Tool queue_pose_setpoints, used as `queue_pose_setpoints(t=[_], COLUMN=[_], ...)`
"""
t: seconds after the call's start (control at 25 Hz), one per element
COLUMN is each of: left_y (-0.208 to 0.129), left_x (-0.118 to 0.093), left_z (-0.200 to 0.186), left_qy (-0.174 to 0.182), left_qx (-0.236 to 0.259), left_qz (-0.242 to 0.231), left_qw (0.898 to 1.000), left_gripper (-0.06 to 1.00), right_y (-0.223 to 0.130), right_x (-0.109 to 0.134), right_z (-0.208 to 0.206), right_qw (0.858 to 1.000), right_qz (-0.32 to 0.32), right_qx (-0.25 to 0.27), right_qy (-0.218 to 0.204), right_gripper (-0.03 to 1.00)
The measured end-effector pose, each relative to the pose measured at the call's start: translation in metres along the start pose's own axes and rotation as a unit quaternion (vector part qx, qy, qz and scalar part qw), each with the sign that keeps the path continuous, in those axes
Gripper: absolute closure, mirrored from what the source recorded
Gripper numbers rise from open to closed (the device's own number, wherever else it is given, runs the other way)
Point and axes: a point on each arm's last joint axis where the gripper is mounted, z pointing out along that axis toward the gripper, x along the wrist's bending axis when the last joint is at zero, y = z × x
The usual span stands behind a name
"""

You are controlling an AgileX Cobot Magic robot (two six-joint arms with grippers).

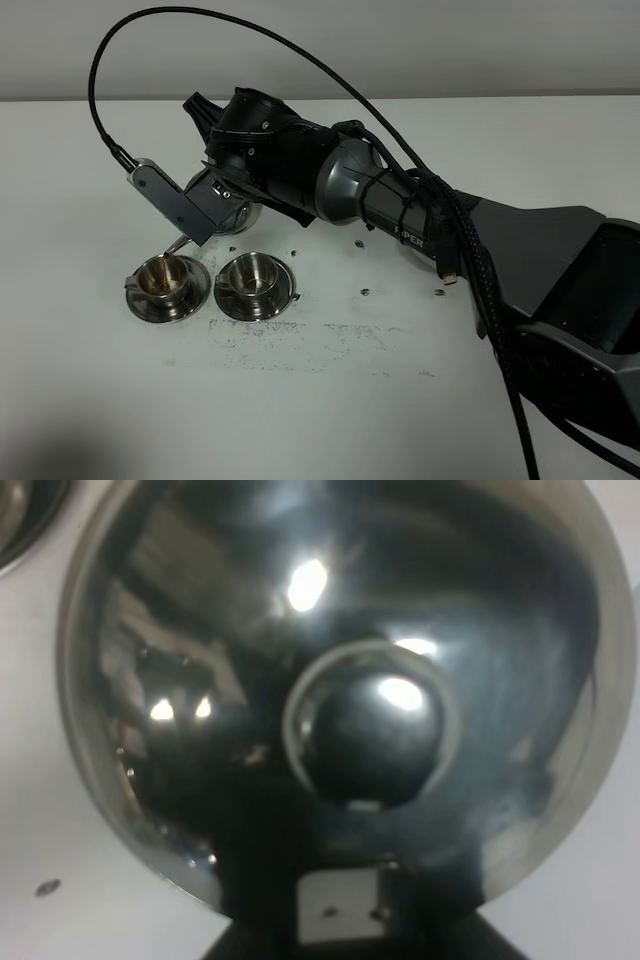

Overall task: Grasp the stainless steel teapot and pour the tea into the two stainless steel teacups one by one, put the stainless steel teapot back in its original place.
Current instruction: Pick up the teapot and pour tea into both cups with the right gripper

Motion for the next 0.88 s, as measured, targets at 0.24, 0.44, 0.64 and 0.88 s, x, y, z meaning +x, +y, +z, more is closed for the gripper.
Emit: queue_pose_setpoints(t=[0.24,0.44,0.64,0.88], left_y=[0.0,0.0,0.0,0.0], left_x=[0.0,0.0,0.0,0.0], left_z=[0.0,0.0,0.0,0.0], left_qy=[0.0,0.0,0.0,0.0], left_qx=[0.0,0.0,0.0,0.0], left_qz=[0.0,0.0,0.0,0.0], left_qw=[1.0,1.0,1.0,1.0], left_gripper=[0.47,0.47,0.47,0.47], right_y=[0.001,0.002,0.003,0.012], right_x=[-0.001,0.001,0.002,0.0], right_z=[0.0,0.003,0.005,0.001], right_qw=[1.0,1.0,1.0,0.999], right_qz=[-0.006,-0.011,-0.013,-0.03], right_qx=[0.004,0.007,0.007,0.011], right_qy=[-0.005,-0.002,-0.001,-0.009], right_gripper=[0.79,0.79,0.79,0.79])
